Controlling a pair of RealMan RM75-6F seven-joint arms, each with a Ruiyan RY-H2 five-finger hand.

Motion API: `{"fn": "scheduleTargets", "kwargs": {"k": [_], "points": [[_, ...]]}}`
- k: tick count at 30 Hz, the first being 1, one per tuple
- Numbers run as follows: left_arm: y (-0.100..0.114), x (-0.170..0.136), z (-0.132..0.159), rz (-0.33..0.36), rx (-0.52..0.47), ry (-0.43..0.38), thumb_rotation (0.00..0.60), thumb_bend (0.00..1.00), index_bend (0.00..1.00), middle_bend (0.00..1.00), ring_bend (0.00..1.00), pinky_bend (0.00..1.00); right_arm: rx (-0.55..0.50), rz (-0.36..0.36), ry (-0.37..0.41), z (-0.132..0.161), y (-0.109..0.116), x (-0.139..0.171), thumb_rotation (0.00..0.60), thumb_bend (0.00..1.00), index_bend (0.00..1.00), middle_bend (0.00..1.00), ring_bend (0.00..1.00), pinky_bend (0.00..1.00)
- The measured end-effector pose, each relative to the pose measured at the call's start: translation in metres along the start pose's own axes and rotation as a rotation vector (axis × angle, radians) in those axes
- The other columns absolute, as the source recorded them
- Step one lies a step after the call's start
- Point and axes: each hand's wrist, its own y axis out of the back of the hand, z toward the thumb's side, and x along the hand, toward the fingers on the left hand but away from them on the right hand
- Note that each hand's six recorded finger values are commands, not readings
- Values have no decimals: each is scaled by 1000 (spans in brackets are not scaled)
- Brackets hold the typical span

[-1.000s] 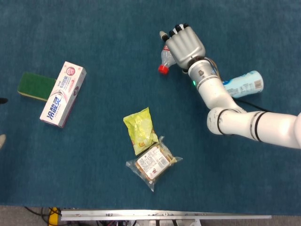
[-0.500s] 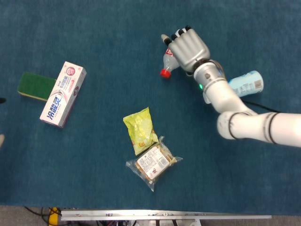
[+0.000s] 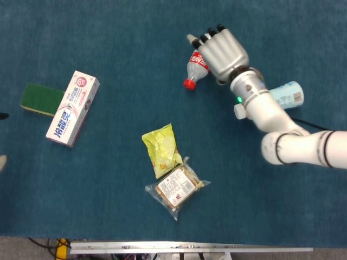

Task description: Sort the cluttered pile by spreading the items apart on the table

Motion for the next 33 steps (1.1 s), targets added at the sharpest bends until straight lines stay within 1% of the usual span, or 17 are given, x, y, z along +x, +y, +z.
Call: {"fn": "scheduleTargets", "kwargs": {"k": [7, 10, 14, 19, 28, 33], "points": [[0, -5, -4, 4, -4, 12, 600, 343, 136, 27, 9, 148, -29, 27, 6, 20, -3, -15, 600, 0, 39, 274, 161, 183], [0, -5, -4, 6, -5, 11, 600, 343, 136, 27, 9, 148, -23, 40, 10, 25, -4, -17, 600, 0, 39, 290, 161, 183], [1, -5, -4, 7, -4, 9, 600, 342, 136, 27, 9, 148, -6, 55, 10, 25, -8, -16, 600, 0, 39, 328, 160, 183], [1, -5, -3, 6, -3, 6, 600, 343, 136, 27, 9, 148, 7, 66, 7, 21, -10, -13, 600, 0, 39, 341, 168, 183], [0, -3, -3, 3, -1, 2, 600, 343, 136, 27, 9, 148, 27, 82, 5, 5, -14, 0, 600, 0, 38, 358, 257, 183], [-1, -2, -4, -2, -2, 0, 600, 343, 136, 27, 9, 148, 54, 86, 22, -3, -15, 16, 600, 0, 35, 453, 376, 183]]}}
